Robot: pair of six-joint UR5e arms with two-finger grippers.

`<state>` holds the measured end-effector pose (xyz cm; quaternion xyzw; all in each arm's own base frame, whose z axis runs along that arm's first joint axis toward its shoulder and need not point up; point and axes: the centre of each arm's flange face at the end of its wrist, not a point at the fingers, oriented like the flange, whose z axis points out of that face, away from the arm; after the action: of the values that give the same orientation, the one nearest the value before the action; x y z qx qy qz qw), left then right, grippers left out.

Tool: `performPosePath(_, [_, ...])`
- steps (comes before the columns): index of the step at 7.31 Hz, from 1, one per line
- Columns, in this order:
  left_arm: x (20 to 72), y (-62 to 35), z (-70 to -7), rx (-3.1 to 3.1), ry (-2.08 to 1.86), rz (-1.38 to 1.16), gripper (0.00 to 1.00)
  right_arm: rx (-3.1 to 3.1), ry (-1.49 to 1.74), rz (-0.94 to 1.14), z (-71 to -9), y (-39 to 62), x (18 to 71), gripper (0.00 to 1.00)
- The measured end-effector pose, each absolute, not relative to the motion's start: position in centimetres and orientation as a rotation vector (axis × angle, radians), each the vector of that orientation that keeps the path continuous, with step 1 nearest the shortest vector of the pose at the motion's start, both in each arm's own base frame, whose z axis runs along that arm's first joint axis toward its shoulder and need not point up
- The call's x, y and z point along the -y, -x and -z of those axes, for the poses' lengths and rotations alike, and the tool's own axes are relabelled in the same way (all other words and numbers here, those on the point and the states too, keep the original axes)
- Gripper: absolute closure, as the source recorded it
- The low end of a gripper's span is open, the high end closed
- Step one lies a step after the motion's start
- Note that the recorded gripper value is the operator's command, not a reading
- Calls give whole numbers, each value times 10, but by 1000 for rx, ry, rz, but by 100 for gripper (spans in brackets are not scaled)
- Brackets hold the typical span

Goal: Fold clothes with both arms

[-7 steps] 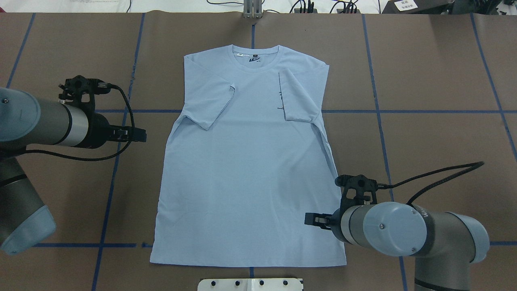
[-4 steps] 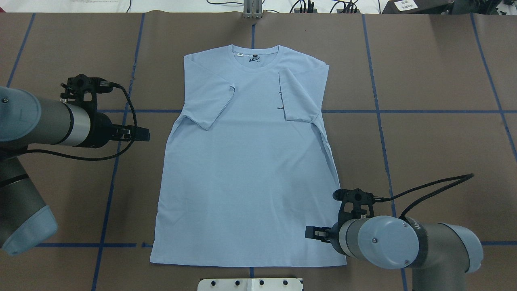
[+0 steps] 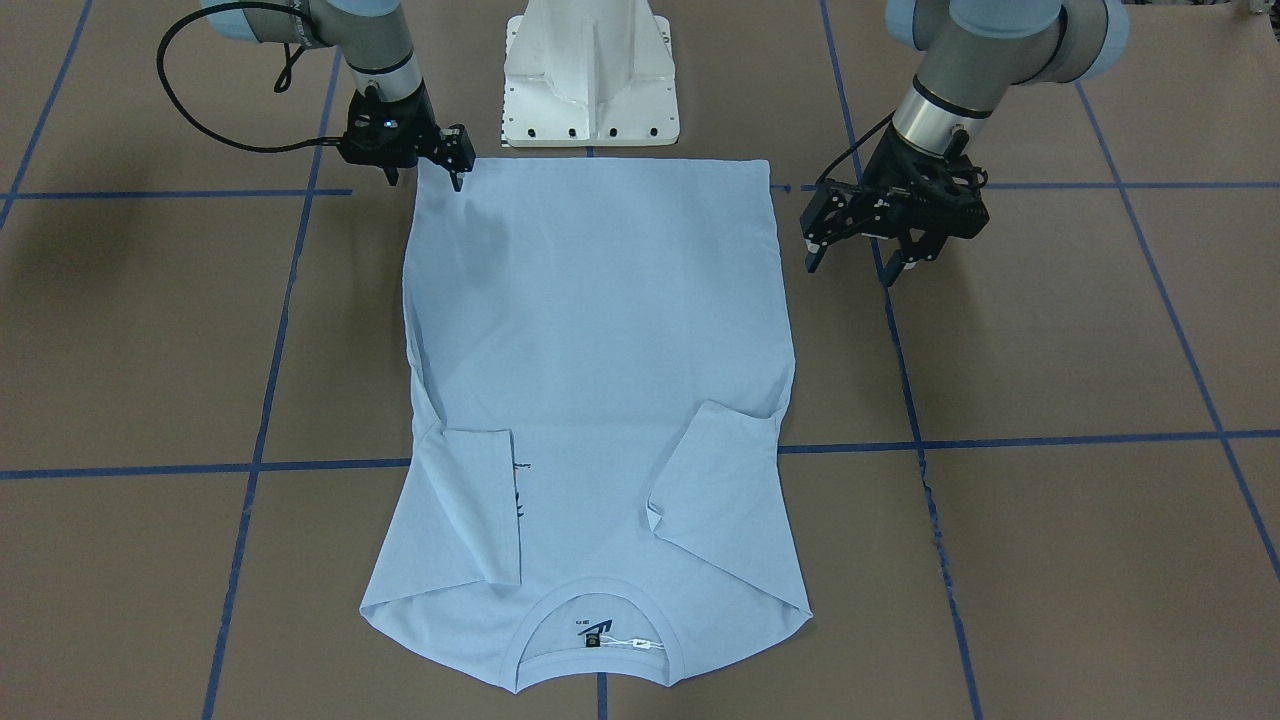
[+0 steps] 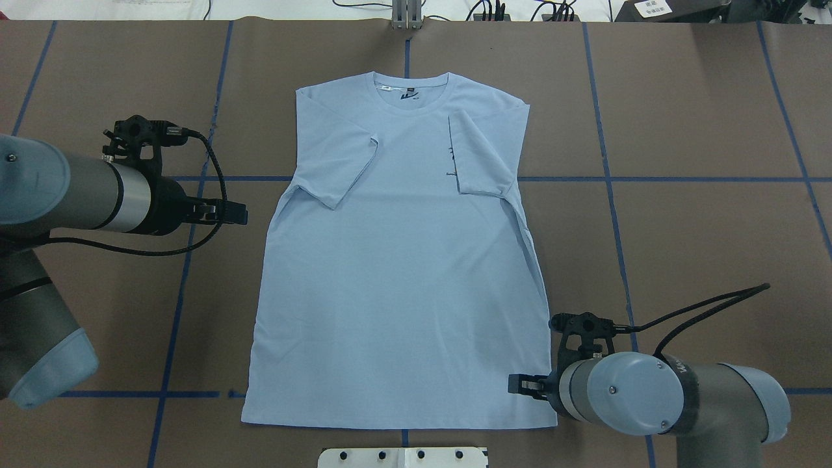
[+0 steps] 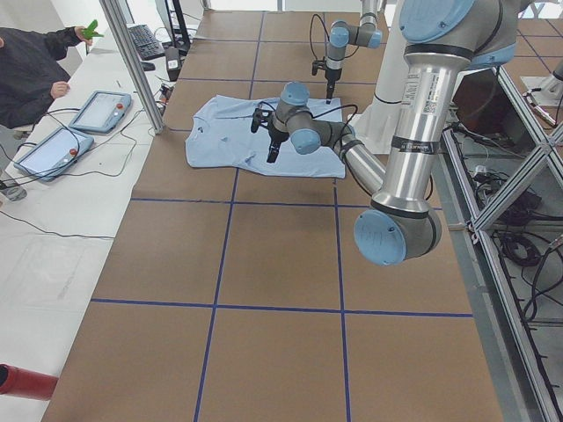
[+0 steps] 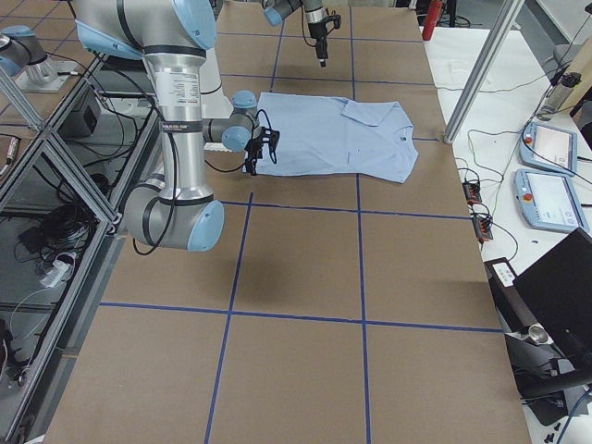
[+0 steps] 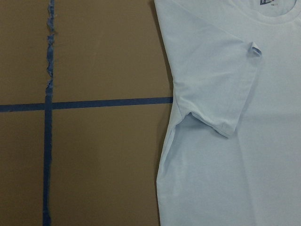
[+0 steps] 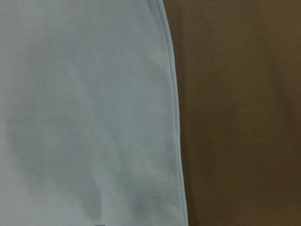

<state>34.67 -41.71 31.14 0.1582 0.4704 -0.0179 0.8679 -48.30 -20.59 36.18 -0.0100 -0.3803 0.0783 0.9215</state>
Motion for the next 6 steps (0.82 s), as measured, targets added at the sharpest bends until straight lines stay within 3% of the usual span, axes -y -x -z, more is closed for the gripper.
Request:
performPosePath(1, [417,-347,-311,-985,-331,37,0,777,28,-158,-364,482,205,90])
performPosePath(2, [418,-347,-311,-984,-332,37,0,774,32,-157,-365,483,204,98])
performPosePath(6, [420,-350,-312,-981,-333,34,0,780,36,-151,-362,483,201,100])
